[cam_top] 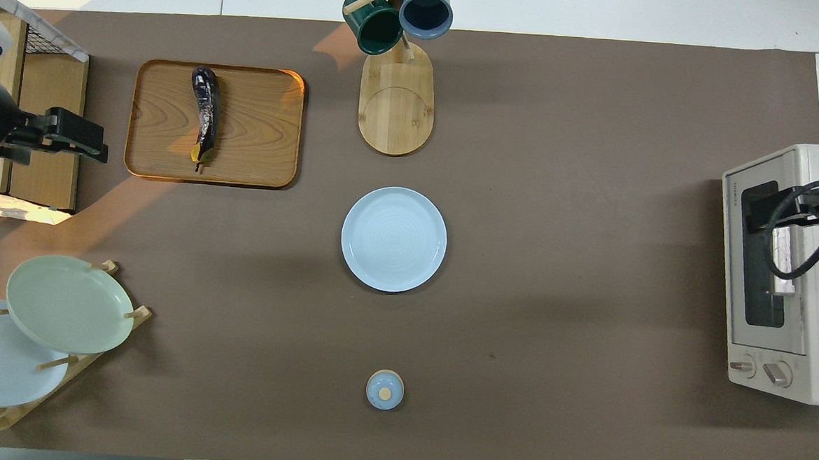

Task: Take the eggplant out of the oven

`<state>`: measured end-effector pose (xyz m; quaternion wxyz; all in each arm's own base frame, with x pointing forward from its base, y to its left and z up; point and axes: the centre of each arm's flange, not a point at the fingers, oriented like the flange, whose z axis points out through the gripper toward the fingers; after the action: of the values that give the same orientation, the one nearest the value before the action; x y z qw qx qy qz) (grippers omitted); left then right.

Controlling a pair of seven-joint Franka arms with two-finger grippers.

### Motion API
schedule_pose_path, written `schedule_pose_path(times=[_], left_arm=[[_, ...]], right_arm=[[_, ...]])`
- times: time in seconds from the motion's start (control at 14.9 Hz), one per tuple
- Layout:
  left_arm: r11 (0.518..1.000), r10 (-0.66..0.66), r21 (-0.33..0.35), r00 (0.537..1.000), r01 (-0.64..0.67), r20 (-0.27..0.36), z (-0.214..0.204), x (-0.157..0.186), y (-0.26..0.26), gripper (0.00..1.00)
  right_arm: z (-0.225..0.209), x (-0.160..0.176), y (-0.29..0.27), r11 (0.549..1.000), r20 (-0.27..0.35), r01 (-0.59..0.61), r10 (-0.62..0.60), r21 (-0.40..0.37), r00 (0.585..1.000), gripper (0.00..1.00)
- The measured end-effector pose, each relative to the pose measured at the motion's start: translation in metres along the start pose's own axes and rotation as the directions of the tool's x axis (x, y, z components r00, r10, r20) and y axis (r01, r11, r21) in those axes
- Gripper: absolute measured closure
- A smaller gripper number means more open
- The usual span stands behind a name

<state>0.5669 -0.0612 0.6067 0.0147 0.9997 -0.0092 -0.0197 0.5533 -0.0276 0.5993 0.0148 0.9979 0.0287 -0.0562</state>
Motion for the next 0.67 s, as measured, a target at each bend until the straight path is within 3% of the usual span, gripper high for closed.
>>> schedule_pose_path(times=[0.27, 0.47, 0.67], left_arm=[[1.000, -0.014, 0.010, 0.998, 0.013, 0.062, 0.021, -0.026, 0.003, 0.00], [1.000, -0.016, 0.013, 0.997, 0.015, 0.075, 0.036, -0.032, 0.002, 0.00], [1.000, -0.017, 0.013, 0.997, 0.016, 0.069, 0.024, -0.034, 0.002, 0.00]], right_arm=[[0.000, 0.000, 0.002, 1.000, 0.000, -0.003, 0.003, 0.000, 1.000, 0.00], [0.000, -0.001, 0.004, 1.000, 0.000, -0.007, 0.007, 0.001, 1.000, 0.00], [0.000, -0.001, 0.004, 1.000, 0.000, -0.007, 0.007, 0.001, 1.000, 0.00]])
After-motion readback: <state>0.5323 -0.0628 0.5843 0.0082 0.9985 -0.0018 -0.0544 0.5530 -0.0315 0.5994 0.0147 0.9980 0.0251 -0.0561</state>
